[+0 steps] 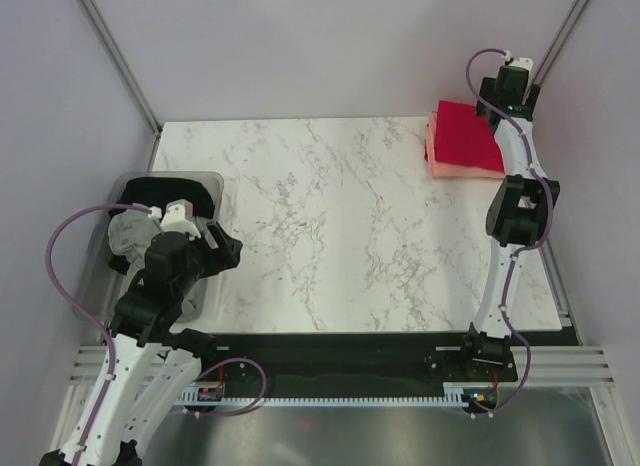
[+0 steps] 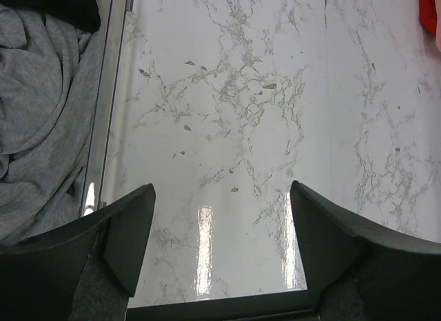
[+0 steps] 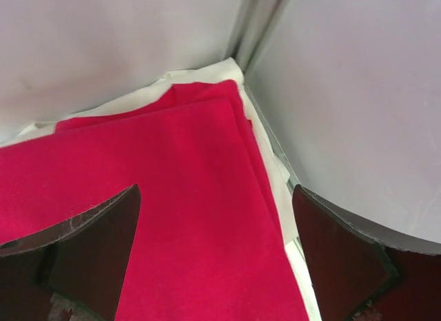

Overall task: Fold and stack the t-shirts
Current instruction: Neatly place the folded tshirt to the corner, then reset both grippers

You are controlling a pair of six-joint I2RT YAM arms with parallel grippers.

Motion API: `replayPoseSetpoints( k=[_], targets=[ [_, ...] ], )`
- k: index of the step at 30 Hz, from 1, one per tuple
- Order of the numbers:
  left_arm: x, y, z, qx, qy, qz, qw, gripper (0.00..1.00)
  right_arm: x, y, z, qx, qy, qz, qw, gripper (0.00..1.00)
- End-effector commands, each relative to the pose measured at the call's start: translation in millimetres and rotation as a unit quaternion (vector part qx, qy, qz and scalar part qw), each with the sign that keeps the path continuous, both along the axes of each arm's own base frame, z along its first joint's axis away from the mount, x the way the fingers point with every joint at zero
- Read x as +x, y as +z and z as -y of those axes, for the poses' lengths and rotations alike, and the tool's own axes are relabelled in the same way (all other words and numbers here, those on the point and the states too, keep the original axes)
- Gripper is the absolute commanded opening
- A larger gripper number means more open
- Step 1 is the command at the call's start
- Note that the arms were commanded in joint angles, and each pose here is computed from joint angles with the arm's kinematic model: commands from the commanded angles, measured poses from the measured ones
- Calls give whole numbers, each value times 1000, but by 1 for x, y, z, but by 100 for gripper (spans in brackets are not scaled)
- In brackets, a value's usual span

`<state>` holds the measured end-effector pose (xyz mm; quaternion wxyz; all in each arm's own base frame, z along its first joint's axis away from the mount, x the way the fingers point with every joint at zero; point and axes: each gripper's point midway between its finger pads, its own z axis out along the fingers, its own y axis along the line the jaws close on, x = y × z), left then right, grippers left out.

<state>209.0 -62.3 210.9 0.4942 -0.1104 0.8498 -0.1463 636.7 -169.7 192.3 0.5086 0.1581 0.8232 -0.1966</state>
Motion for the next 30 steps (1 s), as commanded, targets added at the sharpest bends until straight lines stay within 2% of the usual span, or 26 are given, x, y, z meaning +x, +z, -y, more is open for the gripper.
replayPoseSetpoints(
  k=[1, 5, 6, 8, 9, 10, 11, 12, 13, 14, 15, 16, 19, 20, 22, 23, 24, 25, 30],
  targets=[
    [0, 5, 1, -9, 1, 7, 1000, 86, -8, 71, 18, 0, -72, 95, 993, 98],
    [-1, 7, 1, -9, 2, 12, 1000, 86, -31, 126, 12, 23, -86, 157, 984, 98],
    [-2, 8, 0, -10, 1, 16, 1000, 86, -42, 154, 8, 29, -82, 182, 979, 98],
    [-2, 8, -1, -9, 4, 17, 1000, 86, -52, 155, -8, 57, -62, 183, 980, 98],
    [-2, 9, -2, -11, 6, 20, 1000, 86, -68, 181, -18, 82, -57, 211, 972, 98],
    [-3, 10, -2, -11, 6, 21, 1000, 86, -75, 184, -30, 100, -40, 215, 971, 98],
    [-3, 10, -2, -11, 7, 23, 1000, 86, -80, 162, -52, 127, -14, 191, 973, 98],
    [-3, 10, -2, -11, 7, 22, 1000, 86, -100, 188, -70, 161, 1, 222, 962, 98],
    [-3, 9, -2, -10, 7, 21, 1000, 86, -110, 187, -85, 177, 15, 221, 959, 98],
    [-3, 10, -2, -11, 7, 21, 1000, 86, -119, 156, -118, 194, 34, 187, 962, 98],
    [-2, 9, -2, -10, 7, 19, 1000, 86, -142, 180, -138, 195, 57, 212, 956, 98],
    [-2, 8, -2, -9, 6, 16, 1000, 86, -154, 147, -181, 206, 89, 174, 959, 98],
    [-2, 9, -2, -11, 6, 18, 1000, 86, -199, 148, -237, 245, 156, 178, 940, 98],
    [-2, 8, -2, -10, 8, 18, 1000, 87, -218, 114, -272, 253, 190, 136, 939, 98],
    [-3, 9, -3, -11, 10, 21, 1000, 86, -250, 104, -296, 260, 217, 127, 932, 98],
    [-3, 9, -4, -11, 13, 22, 1000, 86, -275, 66, -328, 266, 249, 82, 927, 98],
    [-3, 10, -4, -11, 13, 23, 1000, 86, -290, 58, -340, 272, 264, 76, 922, 98],
    [-3, 11, -5, -12, 15, 24, 1000, 86, -318, 25, -365, 280, 286, 32, 916, 98],
    [-4, 13, -7, -14, 20, 32, 999, 86, -403, -35, -429, 278, 366, -53, 887, 98]
  ],
)
